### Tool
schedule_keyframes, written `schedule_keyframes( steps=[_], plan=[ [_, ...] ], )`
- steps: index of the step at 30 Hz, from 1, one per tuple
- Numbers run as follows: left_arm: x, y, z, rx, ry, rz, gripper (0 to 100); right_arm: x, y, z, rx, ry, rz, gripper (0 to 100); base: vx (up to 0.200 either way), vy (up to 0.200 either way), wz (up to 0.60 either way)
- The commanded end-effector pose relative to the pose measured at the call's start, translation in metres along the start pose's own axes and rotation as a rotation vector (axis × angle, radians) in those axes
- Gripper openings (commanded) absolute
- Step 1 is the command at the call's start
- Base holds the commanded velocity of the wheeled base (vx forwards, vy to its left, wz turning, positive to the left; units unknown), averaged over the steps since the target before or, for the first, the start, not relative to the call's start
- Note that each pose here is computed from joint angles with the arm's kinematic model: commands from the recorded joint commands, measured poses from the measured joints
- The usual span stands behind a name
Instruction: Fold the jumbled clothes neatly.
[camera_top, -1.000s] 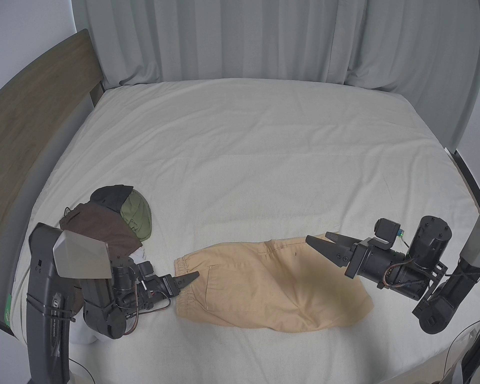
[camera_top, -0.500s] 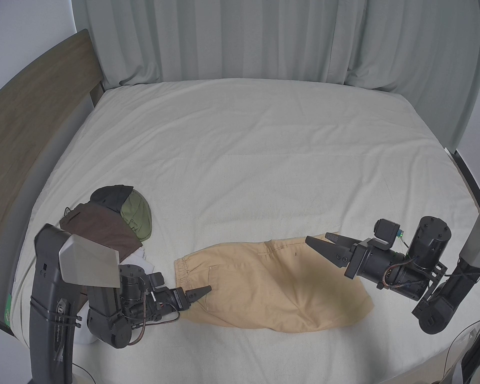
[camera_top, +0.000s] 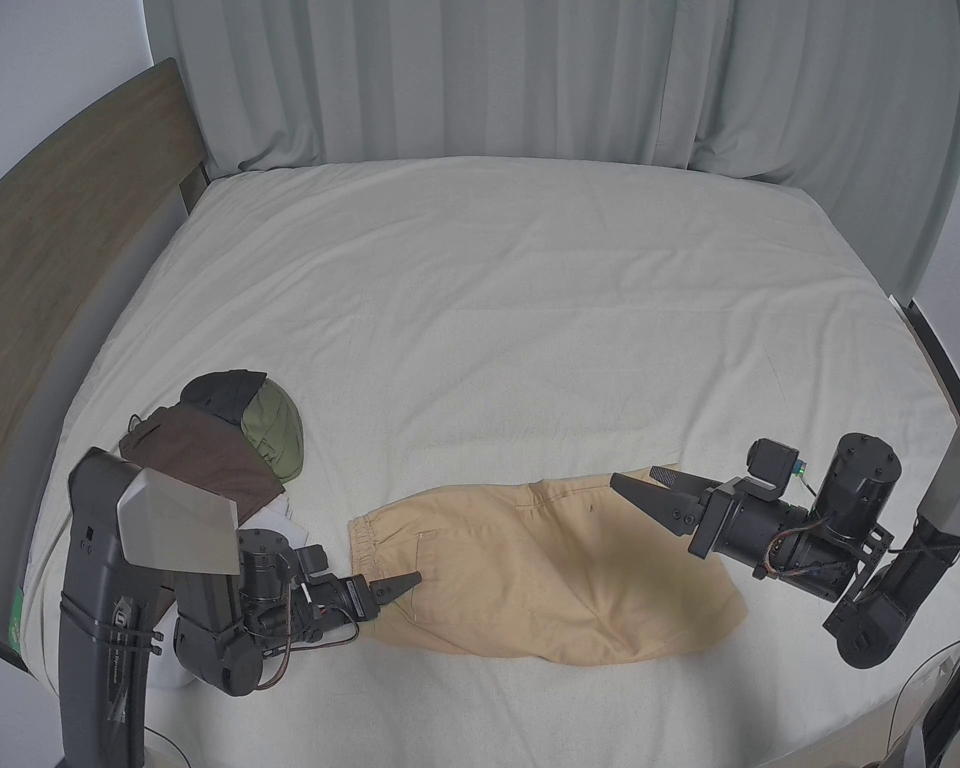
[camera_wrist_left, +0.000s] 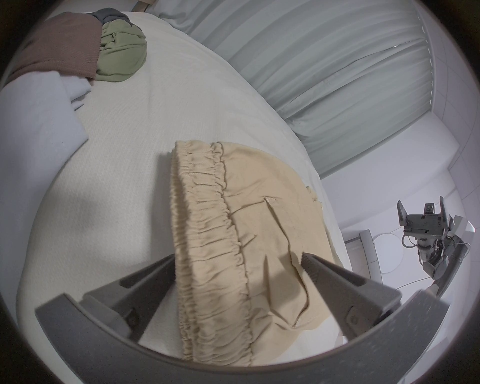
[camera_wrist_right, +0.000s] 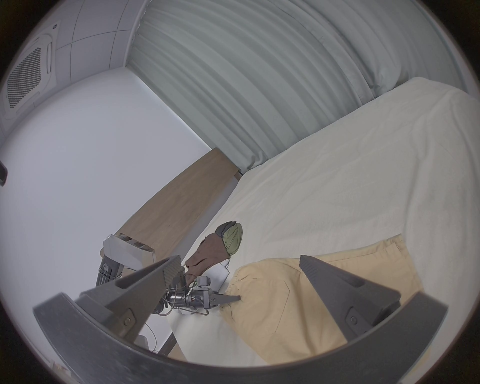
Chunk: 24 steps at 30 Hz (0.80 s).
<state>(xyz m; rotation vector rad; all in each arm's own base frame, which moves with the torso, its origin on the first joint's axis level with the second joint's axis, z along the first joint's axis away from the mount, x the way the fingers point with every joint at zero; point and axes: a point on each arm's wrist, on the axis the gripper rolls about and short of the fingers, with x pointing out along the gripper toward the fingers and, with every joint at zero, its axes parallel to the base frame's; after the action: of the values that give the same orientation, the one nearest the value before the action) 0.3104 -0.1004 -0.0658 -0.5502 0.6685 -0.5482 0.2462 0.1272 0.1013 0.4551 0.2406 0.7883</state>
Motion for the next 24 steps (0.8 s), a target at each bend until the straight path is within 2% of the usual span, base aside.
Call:
schedule_keyframes(
  steps=[1, 17, 24],
  plan=[
    [0.000, 0.001, 0.000, -0.002, -0.001, 0.003, 0, 0.000, 0.000, -0.001, 0.002, 0.003, -0.001, 100, 0.000, 0.000, 0.00],
    [0.000, 0.000, 0.002, 0.001, -0.010, -0.002, 0, 0.000, -0.001, -0.001, 0.001, 0.003, -0.003, 100, 0.000, 0.000, 0.00],
    [-0.008, -0.004, 0.018, 0.011, -0.059, -0.011, 0, 0.000, -0.001, -0.001, 0.001, 0.005, -0.004, 100, 0.000, 0.000, 0.00]
  ],
)
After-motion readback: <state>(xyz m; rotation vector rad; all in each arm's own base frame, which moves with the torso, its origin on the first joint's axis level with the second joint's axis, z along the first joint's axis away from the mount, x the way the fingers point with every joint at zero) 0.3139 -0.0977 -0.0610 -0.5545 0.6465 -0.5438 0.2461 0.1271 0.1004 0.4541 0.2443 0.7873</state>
